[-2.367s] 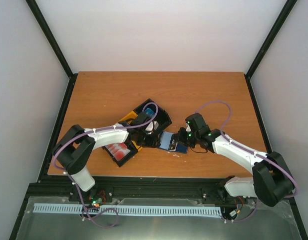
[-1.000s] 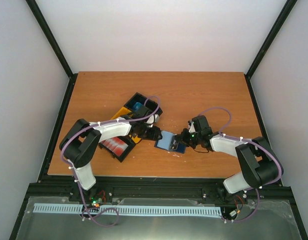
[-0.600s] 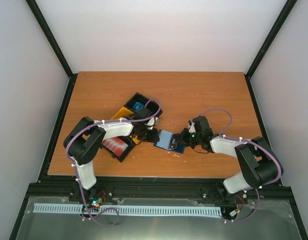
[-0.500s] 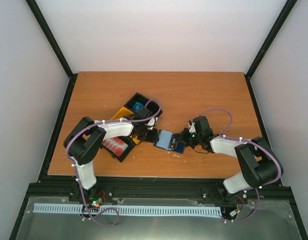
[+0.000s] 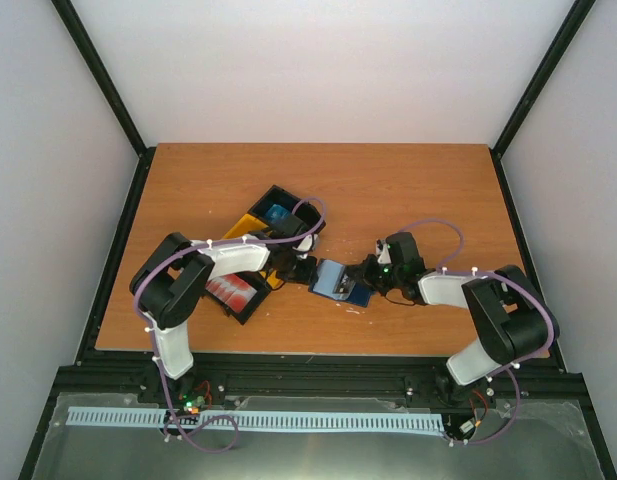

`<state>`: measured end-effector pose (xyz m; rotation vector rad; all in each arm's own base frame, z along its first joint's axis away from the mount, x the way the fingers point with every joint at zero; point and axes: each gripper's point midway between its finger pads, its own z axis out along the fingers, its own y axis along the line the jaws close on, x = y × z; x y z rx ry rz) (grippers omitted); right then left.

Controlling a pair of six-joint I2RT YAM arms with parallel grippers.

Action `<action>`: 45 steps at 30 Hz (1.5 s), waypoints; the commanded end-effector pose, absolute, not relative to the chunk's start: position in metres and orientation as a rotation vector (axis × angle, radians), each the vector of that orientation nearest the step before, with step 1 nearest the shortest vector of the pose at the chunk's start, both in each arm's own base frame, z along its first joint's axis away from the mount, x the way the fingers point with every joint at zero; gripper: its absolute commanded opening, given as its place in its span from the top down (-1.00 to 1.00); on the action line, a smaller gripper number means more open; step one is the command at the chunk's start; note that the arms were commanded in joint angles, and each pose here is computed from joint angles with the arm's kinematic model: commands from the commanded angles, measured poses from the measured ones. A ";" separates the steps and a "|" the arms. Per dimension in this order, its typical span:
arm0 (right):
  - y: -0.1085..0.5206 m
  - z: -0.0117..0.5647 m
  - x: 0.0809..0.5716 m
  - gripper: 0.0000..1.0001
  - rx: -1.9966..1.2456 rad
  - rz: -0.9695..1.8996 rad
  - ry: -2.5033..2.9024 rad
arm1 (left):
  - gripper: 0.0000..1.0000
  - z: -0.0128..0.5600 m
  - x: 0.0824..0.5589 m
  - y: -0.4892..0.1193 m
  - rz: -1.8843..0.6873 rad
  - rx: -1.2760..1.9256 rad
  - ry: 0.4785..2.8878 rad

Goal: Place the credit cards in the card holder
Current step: Insert the credit card into the card holder.

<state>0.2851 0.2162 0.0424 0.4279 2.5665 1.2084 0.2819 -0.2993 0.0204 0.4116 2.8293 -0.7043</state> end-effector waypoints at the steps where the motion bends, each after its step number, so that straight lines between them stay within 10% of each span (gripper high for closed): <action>1: 0.215 0.035 0.285 0.94 0.450 1.226 2.566 | 0.65 0.002 0.274 -0.294 -0.626 0.443 2.890; 18: 0.227 0.022 0.290 0.92 0.437 1.307 2.510 | 0.67 0.002 0.269 -0.296 -0.662 0.441 2.905; 45: 0.247 0.026 0.283 0.16 0.360 1.150 2.641 | 0.71 0.004 0.266 -0.299 -0.699 0.461 2.901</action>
